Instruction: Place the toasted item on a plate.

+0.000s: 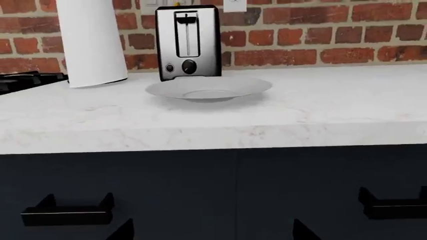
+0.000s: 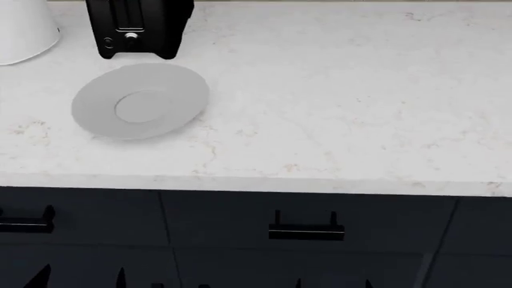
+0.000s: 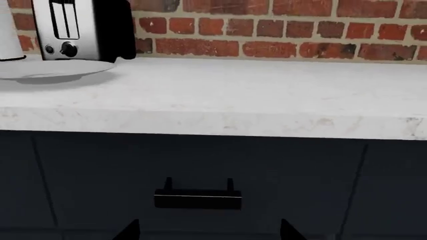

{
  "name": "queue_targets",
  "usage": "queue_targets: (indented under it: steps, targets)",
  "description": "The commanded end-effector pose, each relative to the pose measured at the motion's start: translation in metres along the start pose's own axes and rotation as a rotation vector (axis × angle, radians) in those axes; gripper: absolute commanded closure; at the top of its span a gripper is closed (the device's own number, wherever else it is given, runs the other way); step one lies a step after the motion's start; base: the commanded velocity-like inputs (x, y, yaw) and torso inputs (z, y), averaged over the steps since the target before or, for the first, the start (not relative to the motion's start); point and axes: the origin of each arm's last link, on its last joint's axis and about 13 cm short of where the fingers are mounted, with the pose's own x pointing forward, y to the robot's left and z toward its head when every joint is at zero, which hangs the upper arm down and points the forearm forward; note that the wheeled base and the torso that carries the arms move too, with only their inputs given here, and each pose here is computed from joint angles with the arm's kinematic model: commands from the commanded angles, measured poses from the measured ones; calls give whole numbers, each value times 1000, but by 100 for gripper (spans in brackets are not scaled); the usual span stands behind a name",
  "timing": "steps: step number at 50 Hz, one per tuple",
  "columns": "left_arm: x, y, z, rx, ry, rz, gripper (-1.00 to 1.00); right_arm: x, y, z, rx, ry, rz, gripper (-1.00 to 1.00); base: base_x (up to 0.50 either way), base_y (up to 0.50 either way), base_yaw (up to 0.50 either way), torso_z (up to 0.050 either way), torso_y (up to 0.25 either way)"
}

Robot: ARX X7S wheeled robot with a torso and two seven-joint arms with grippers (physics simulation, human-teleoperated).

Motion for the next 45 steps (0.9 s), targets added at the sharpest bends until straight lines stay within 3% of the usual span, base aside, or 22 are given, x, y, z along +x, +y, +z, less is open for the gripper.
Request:
queue_targets:
  steps: [1, 13, 15, 16, 20, 22, 35, 45]
  targets:
    - [0, 0, 2, 1, -7, -3, -100, 0, 0, 1, -1, -10, -6, -100, 0, 0, 0, 50, 0]
    - [-3, 1, 14, 0, -27, -15, -100, 0, 0, 11, 7, -29, -16, -100, 0, 0, 0, 50, 0]
    - [-4, 2, 22, -1, -36, -16, -100, 0, 1, 15, -23, -27, -25, -100, 0, 0, 0, 50, 0]
    - [-5, 2, 27, 3, -47, -16, -100, 0, 0, 22, -96, -58, -60, -100, 0, 500, 0, 50, 0]
    - [-6, 6, 47, -1, -94, -13, -100, 3, 0, 46, -34, -91, -6, -100, 0, 500, 0, 50, 0]
    - [-5, 8, 49, 2, -102, -10, -100, 5, 0, 54, -78, -129, -31, -100, 0, 500, 0, 50, 0]
    - [-2, 11, 66, 13, -126, -14, -100, 8, 3, 76, -61, -142, -6, -100, 0, 500, 0, 50, 0]
    - [9, 10, 116, 14, -207, -52, -100, 16, -1, 115, -78, -180, 4, -100, 0, 500, 0, 50, 0]
